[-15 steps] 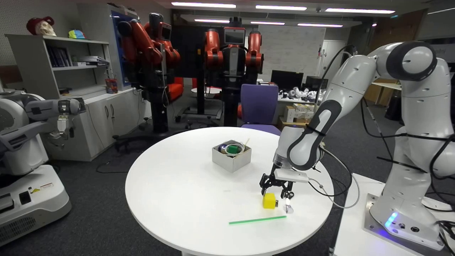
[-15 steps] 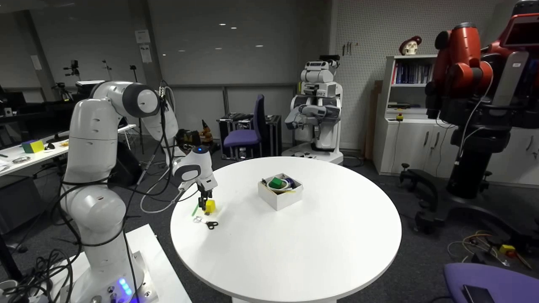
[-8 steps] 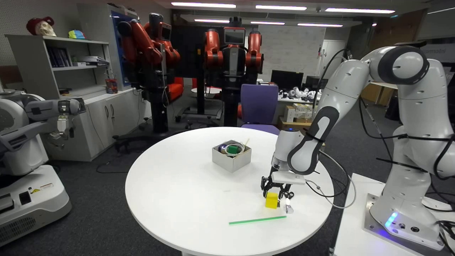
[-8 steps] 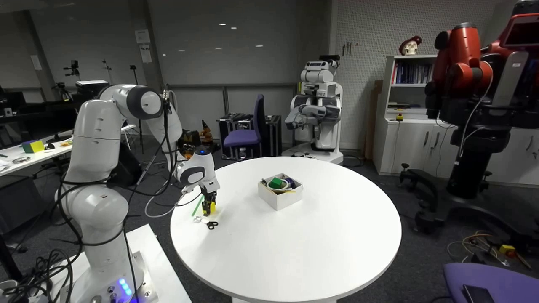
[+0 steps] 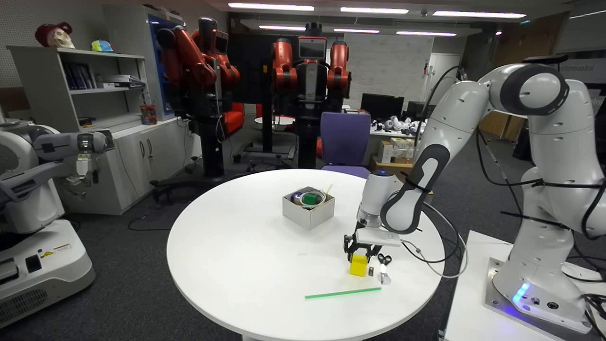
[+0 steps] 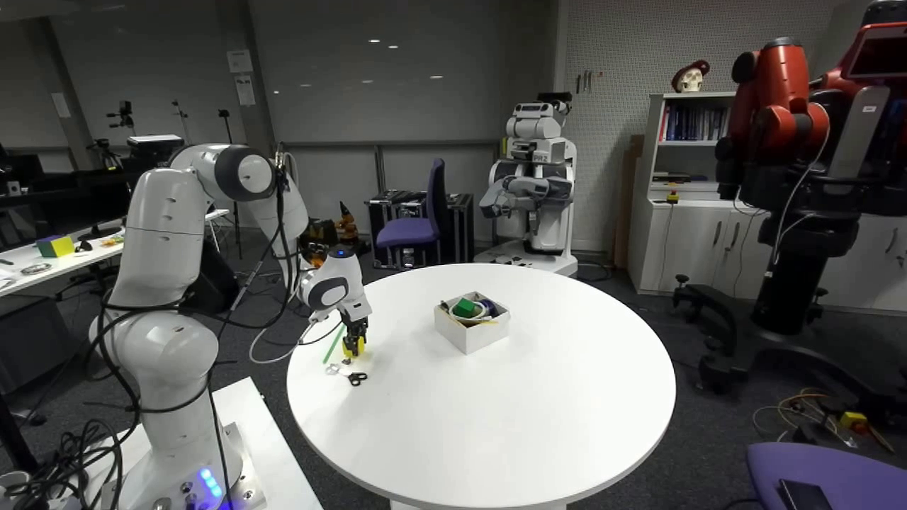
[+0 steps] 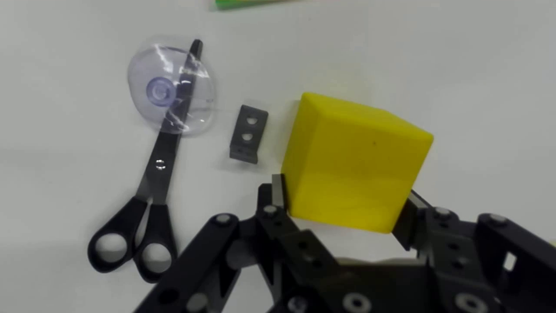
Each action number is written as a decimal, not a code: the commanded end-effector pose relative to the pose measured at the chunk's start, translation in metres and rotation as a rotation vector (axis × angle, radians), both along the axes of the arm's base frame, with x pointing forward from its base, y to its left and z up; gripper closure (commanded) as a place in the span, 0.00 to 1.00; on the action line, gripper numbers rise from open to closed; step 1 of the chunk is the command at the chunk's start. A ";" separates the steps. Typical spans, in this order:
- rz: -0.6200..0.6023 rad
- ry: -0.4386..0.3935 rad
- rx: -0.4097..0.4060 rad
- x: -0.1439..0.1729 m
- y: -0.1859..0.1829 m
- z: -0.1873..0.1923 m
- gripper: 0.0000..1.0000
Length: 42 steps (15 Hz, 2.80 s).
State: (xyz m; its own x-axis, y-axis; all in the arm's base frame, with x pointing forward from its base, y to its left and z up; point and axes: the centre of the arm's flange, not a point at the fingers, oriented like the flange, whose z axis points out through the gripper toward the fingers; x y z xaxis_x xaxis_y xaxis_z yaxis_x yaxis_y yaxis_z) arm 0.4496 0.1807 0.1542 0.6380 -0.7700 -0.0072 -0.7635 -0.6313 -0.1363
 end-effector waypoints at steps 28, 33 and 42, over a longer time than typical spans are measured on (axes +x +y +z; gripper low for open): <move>-0.255 -0.504 -0.374 0.218 -0.085 0.103 0.67; -0.250 -0.505 -0.410 0.226 -0.085 0.091 0.00; -0.235 -0.474 -0.378 0.218 -0.076 0.094 0.00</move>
